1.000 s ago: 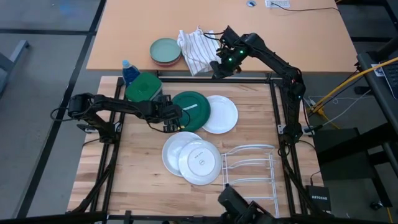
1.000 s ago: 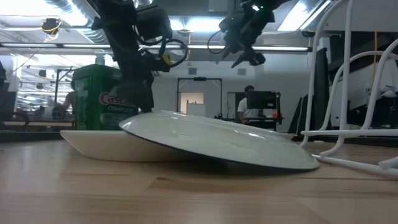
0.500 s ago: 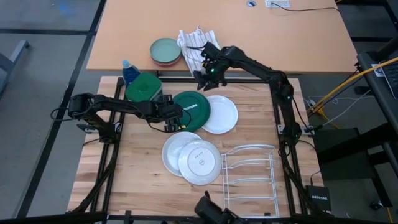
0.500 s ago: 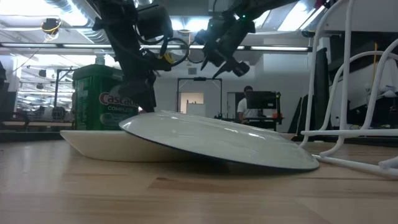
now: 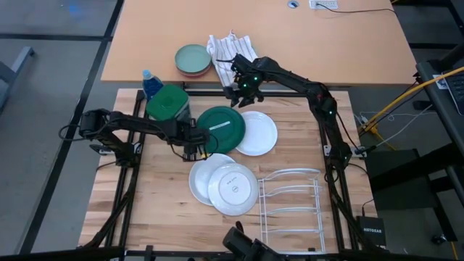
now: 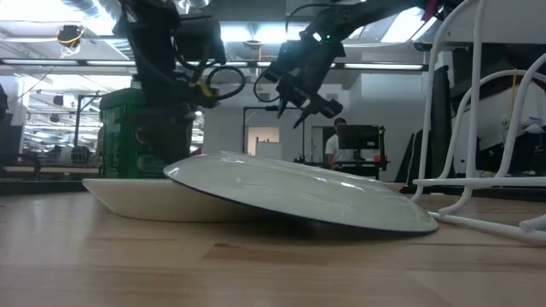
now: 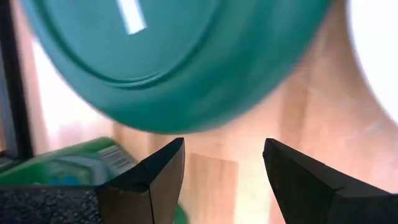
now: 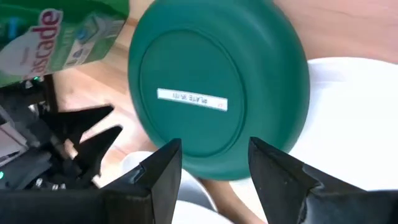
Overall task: Sort dishes
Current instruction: Put the green plate on the dish rack
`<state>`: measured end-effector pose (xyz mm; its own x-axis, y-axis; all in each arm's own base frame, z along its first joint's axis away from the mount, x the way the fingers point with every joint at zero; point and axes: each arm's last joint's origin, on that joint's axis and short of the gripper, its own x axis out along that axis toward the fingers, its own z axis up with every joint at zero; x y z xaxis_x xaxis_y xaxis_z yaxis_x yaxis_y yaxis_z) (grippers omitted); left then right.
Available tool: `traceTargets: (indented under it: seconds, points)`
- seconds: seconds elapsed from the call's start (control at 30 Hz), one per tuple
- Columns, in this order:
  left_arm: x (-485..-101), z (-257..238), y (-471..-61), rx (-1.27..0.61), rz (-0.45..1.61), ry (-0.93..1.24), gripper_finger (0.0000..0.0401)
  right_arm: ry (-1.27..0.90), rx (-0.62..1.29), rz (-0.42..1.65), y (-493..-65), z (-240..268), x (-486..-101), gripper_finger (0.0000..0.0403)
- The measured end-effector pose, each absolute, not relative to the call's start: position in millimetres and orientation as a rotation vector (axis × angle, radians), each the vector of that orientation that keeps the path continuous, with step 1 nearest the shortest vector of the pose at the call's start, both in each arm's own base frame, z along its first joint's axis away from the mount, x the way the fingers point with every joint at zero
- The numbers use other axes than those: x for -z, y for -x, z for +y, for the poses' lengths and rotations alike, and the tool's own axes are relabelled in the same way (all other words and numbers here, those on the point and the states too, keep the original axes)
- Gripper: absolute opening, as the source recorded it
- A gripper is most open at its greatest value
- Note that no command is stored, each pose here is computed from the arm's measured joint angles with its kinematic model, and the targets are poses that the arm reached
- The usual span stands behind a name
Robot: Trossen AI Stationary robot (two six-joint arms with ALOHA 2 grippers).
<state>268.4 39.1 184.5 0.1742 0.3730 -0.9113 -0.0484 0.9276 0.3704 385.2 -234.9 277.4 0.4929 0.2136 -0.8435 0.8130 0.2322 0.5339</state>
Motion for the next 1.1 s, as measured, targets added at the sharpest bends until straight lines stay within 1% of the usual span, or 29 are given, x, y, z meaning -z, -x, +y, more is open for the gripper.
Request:
traceTargets:
  seconds: [0.23,0.43,0.63,1.1]
  points:
    - [-155.2,28.4,-257.0,-0.24,1.358,-0.327,0.021,-1.311,0.536,1.038,-389.4,-237.6,-265.5,0.0186]
    - [-135.4,25.4,-246.9,-0.289,1.319,-0.391,0.021,-1.286,0.532,1.038,-389.5,-238.0,-265.5,0.0186]
    - [-129.6,24.6,-243.9,-0.315,1.293,-0.408,0.021,-1.247,0.598,1.034,-388.1,-240.4,-264.7,0.0186]
    - [-130.5,26.9,-250.9,-0.311,1.233,-0.495,0.021,-1.271,0.693,1.02,-385.9,-243.0,-264.0,0.0186]
